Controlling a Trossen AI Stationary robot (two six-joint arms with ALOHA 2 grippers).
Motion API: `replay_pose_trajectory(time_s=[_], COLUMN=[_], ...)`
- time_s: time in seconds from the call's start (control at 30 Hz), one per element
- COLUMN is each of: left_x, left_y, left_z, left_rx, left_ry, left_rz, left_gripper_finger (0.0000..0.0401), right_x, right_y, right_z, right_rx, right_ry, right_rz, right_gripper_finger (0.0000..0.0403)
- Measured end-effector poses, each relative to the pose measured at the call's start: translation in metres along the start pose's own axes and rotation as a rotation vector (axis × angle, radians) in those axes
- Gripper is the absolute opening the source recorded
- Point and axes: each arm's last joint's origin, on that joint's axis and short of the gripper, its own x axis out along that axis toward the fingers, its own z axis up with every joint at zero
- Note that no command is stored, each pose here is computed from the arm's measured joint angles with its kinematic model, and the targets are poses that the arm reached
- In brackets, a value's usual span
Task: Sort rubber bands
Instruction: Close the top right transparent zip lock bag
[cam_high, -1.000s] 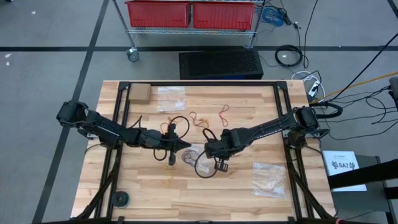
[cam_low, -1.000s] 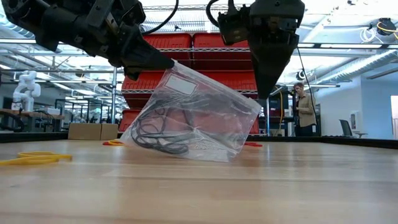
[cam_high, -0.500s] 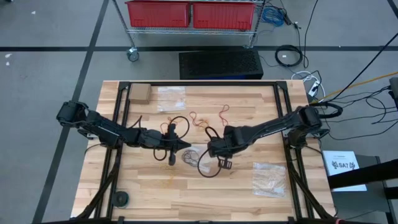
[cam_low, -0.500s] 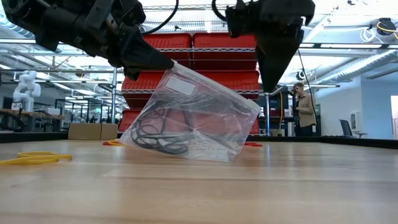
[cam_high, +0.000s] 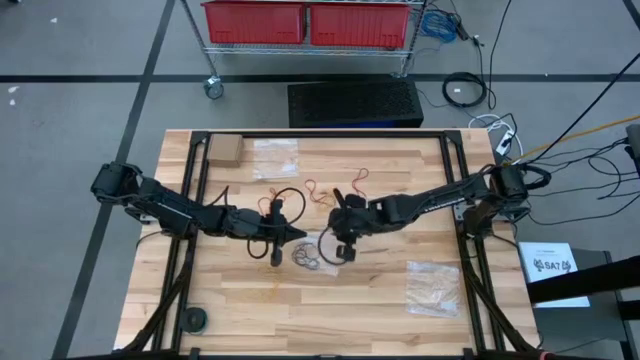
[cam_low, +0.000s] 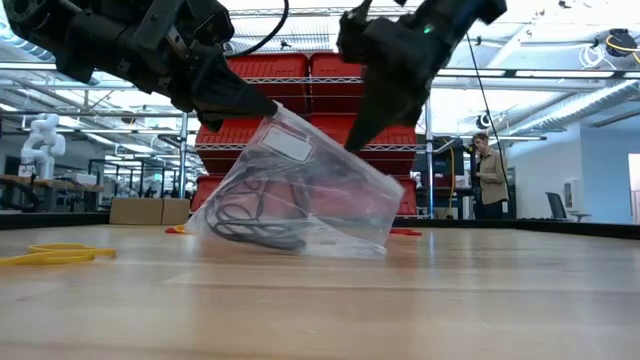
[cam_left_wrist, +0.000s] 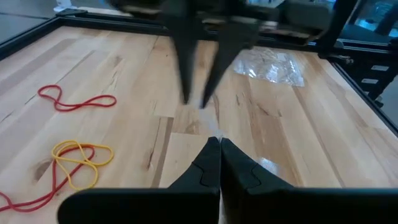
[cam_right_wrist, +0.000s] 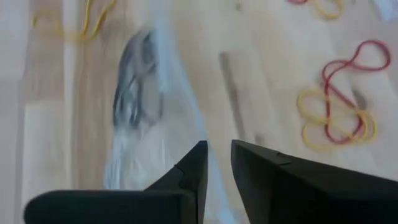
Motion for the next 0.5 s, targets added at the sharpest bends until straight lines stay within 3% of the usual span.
replay_pose_trajectory(time_s=[0.07, 0.3, 0.5], left_x=[0.000, 0.000, 0.000], left_y=[0.000, 0.000, 0.000], left_z=[0.000, 0.000, 0.000], left_rx=[0.000, 0.001, 0.001], left_ry=[0.000, 0.003, 0.003], left_rz=[-0.001, -0.004, -0.004], left_gripper_finger=[0.0000, 0.0000, 0.0000], right_x=[0.003, 0.004, 0.016], right_y=[-0.006, -0.010, -0.010], right_z=[0.003, 0.011, 0.007], right_rx=[0.031, 0.045, 0.045], right_ry=[-0.032, -0.055, -0.020], right_rz=[0.015, 0.235, 0.233], right_gripper_finger=[0.0080, 0.0161, 0.0186])
